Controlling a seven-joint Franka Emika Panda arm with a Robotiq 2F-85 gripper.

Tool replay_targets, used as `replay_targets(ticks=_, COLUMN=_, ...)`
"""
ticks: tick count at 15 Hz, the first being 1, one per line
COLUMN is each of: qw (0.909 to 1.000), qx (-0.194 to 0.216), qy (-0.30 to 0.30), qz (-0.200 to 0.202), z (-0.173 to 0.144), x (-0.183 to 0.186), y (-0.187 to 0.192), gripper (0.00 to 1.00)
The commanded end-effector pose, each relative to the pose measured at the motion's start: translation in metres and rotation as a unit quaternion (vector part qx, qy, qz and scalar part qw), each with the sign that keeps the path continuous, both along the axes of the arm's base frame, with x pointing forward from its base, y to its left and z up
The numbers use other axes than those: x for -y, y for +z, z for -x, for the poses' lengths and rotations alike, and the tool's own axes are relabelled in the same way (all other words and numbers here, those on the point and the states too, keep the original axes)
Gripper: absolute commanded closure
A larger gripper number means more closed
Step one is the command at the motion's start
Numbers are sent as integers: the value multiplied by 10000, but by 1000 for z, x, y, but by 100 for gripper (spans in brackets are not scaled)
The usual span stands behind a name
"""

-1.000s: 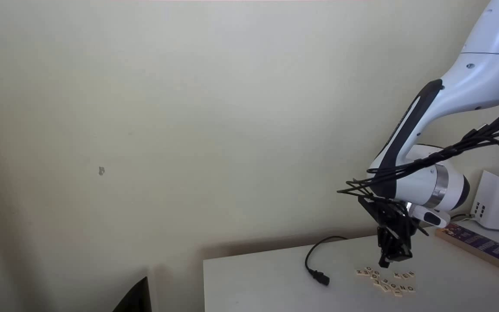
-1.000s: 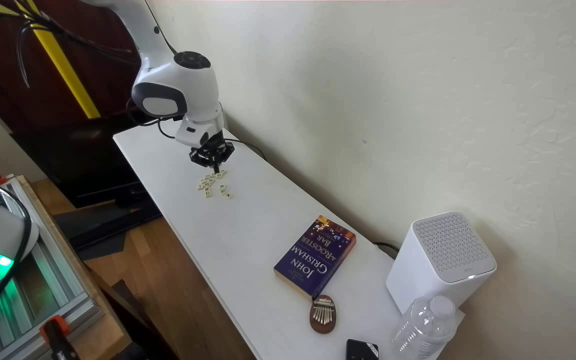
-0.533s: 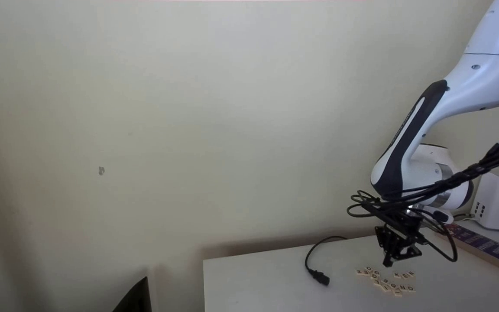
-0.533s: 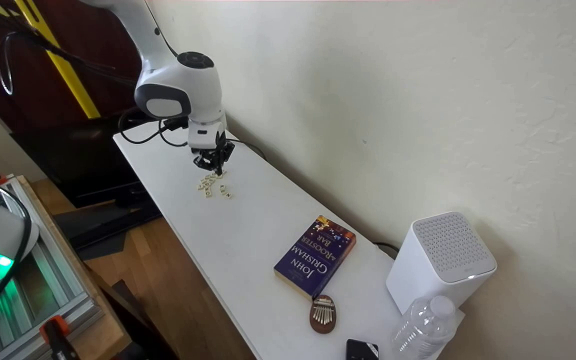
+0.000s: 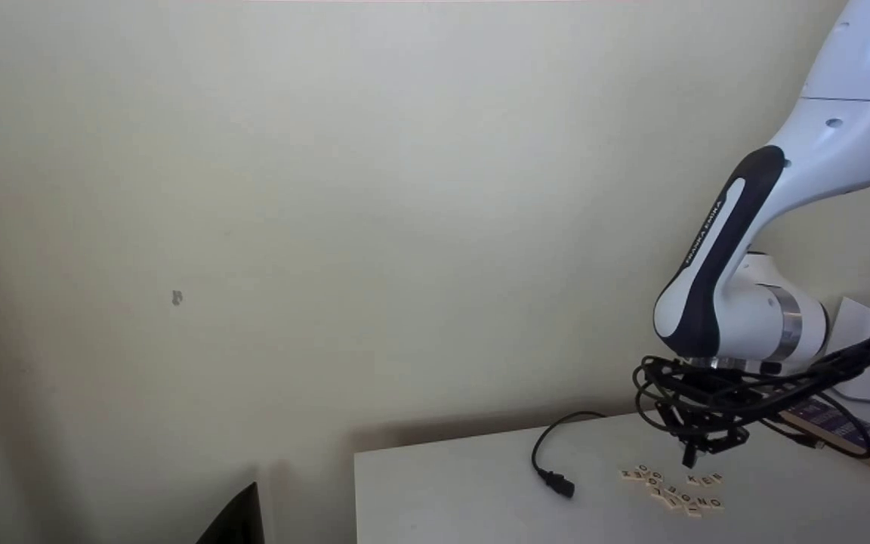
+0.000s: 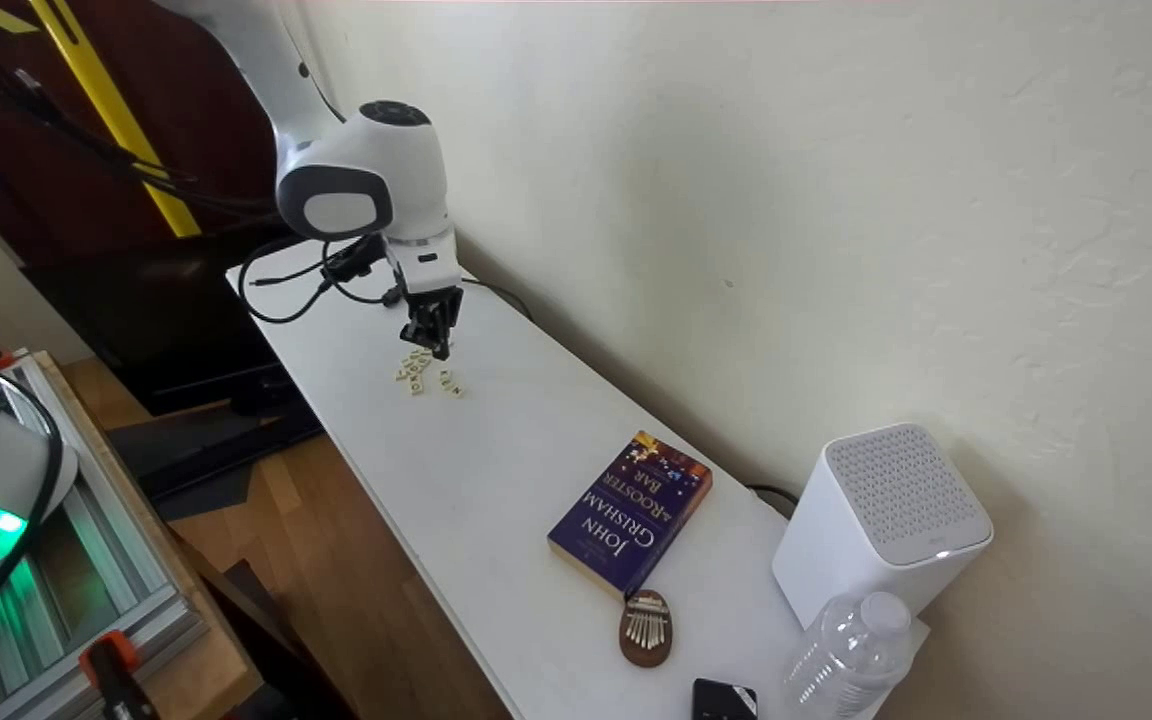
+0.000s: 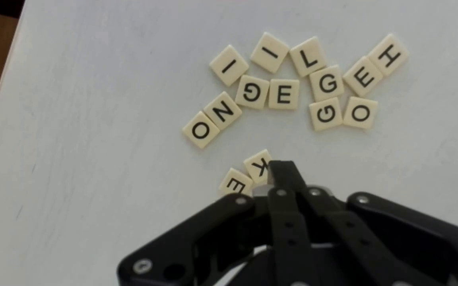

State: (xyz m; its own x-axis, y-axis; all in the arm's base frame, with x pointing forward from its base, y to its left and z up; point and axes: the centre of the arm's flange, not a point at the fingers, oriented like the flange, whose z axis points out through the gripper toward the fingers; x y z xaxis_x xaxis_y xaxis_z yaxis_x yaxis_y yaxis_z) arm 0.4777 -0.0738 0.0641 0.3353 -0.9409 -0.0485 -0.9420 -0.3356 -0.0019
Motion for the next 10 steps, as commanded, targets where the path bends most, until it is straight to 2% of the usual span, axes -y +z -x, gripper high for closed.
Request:
replay_targets(ticks=1, qw=10000, qx=0, qy=80, qz=20, z=-1, x=-3, y=0, gripper=99)
replay_targets(ticks=10, qw=9992, qx=64, qy=374, qz=119, z=1, x=-3, y=-2, gripper=100)
